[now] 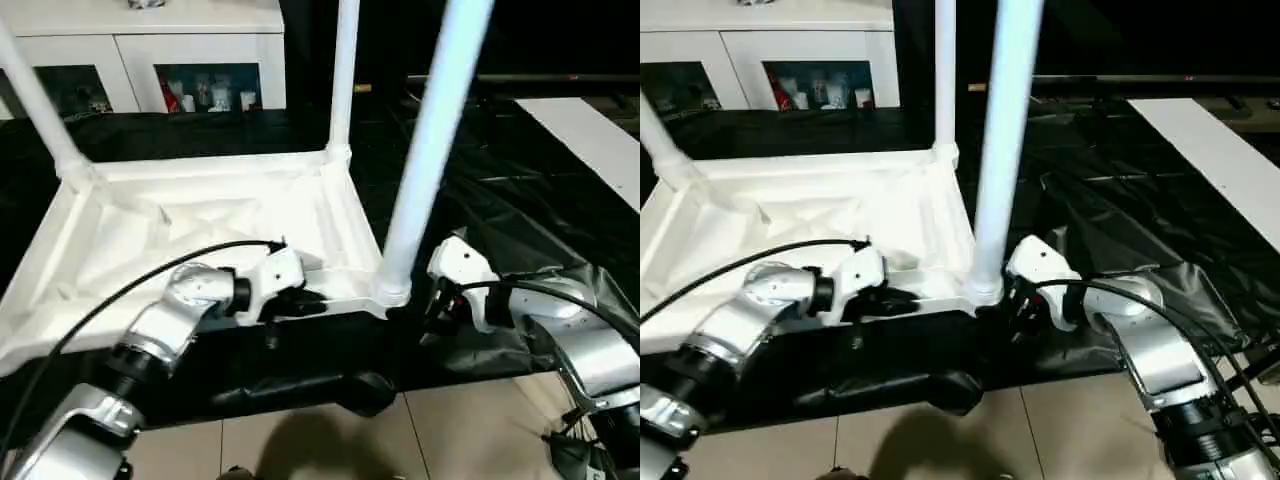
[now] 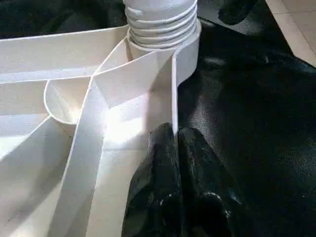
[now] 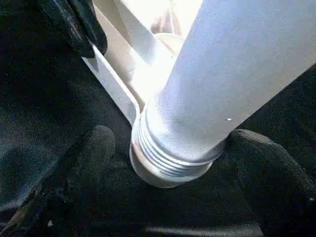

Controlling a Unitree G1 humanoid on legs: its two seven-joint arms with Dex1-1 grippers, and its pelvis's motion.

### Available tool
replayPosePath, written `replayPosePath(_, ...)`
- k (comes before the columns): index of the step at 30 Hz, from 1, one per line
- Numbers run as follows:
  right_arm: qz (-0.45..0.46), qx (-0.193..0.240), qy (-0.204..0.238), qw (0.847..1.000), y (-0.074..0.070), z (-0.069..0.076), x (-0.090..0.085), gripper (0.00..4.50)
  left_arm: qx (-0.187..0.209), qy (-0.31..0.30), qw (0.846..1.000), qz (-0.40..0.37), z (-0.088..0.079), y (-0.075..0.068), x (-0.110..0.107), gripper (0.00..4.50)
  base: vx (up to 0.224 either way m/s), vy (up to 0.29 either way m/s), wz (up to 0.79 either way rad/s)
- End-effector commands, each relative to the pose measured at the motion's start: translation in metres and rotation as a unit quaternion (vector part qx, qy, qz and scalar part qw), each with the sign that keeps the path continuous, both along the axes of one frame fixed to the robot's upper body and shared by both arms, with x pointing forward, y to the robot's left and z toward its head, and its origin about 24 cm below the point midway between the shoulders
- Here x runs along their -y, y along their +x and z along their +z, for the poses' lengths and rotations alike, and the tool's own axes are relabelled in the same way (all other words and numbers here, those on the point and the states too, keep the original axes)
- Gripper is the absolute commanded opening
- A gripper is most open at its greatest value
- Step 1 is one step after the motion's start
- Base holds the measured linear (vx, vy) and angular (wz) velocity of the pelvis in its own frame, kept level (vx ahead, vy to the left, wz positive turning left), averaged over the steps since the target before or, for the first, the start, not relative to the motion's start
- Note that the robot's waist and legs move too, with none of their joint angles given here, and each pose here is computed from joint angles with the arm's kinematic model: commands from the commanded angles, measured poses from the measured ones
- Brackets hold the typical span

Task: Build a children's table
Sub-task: Rotate table base

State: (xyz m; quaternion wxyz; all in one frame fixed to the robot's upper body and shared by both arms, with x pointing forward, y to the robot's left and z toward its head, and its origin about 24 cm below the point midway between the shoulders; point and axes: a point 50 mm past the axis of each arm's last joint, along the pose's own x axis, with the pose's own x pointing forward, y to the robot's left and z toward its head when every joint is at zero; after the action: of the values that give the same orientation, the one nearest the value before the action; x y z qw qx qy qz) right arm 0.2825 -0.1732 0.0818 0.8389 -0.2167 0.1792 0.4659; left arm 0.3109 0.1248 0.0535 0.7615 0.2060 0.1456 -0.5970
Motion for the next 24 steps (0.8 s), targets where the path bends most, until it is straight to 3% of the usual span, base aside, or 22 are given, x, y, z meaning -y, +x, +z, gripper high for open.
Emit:
replayPosePath(1, -0.006, 0.011, -0.004, 1.0, -0.001, 0.005, 0.003, 3.97, 0.023, -0.024, 0.999, 0.015, 0.014, 0.011, 0.0, 0.1, 0.0, 0.0, 0.0)
replayPosePath(7, -0.011, 0.012, -0.007, 1.0, -0.003, 0.003, 0.005, 3.97, 0.023, -0.011, 0.999, 0.036, 0.013, 0.016, 0.003, 0.1, 0.0, 0.0, 0.0)
replayPosePath(8, -0.013, 0.012, -0.006, 1.0, -0.003, 0.003, 0.005, 3.97, 0.007, -0.009, 0.999, 0.043, 0.013, 0.017, 0.005, 0.49, 0.0, 0.0, 0.0)
replayPosePath(12, -0.015, 0.01, -0.006, 1.0, -0.005, 0.002, 0.005, 3.97, 0.017, 0.003, 0.999, 0.05, 0.011, 0.017, 0.011, 0.7, 0.0, 0.0, 0.0)
replayPosePath(24, -0.024, 0.01, -0.009, 1.0, -0.009, 0.002, 0.008, 3.97, -0.004, -0.004, 0.998, 0.057, 0.002, 0.014, 0.031, 0.7, 0.0, 0.0, 0.0)
